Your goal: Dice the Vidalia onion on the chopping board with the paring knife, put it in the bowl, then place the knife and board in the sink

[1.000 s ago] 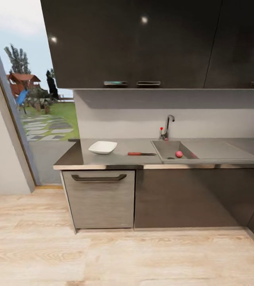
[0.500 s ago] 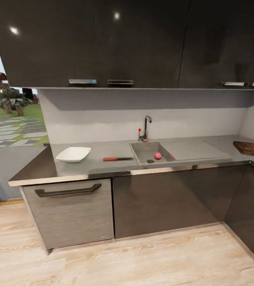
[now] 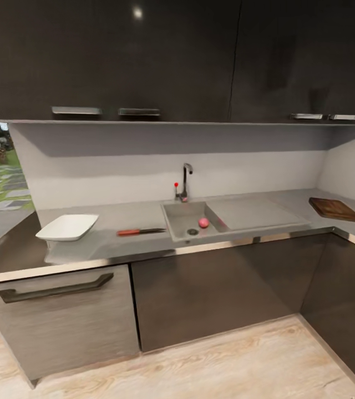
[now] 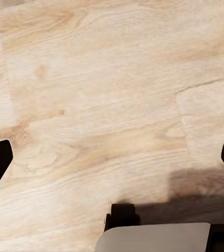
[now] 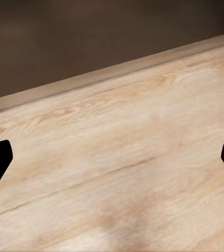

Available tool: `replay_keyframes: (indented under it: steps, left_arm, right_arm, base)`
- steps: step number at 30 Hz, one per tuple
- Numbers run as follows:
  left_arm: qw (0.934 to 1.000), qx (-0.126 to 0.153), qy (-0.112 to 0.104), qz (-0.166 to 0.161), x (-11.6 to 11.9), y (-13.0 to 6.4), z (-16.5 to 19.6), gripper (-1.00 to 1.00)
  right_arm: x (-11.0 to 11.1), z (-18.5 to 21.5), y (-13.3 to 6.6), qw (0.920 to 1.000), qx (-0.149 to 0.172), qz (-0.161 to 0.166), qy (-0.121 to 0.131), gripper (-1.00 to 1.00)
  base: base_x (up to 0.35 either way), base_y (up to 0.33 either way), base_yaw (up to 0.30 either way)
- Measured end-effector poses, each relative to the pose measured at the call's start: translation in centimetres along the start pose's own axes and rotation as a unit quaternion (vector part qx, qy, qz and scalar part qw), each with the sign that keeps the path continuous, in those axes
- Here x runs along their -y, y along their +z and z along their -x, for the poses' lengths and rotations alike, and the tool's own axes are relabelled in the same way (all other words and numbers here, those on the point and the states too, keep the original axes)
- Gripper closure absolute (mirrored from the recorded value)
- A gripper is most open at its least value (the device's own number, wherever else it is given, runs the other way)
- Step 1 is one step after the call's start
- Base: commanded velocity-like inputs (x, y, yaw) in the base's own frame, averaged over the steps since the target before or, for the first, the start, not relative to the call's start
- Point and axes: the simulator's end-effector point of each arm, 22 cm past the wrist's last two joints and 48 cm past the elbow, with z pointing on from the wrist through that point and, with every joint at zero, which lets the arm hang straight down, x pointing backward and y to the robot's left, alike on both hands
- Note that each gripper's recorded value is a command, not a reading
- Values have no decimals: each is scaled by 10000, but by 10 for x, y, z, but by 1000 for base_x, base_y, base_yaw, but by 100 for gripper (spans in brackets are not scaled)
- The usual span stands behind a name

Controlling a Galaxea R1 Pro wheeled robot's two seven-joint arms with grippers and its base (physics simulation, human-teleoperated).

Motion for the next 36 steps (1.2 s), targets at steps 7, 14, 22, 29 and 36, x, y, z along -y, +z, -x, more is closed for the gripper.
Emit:
replay_keyframes:
  steps: [7, 14, 22, 29, 36]
  left_arm:
    - [10000, -2, 0, -1, 0, 0, 0, -100]
    - [10000, 0, 0, -1, 0, 0, 0, -100]
    - [10000, 1, 7, -5, 0, 0, 0, -100]
    - [10000, 93, 12, -8, 1, 0, 2, -100]
    - [9999, 107, 12, -8, 1, 0, 1, -100]
  right_arm:
    - [0, 0, 0, 10000, -2, -1, -1, -100]
    - [0, 0, 0, 10000, -4, -1, -3, -100]
    - [1, 0, 0, 10000, -6, -2, -6, -100]
    - [1, 0, 0, 10000, -6, -3, -9, -100]
    - [0, 0, 0, 10000, -6, 2, -10, -100]
  base:
    - [270, -118, -271]
    - [246, -65, -272]
    - [74, -6, -272]
    - [4, 0, -272]
    - [0, 0, -272]
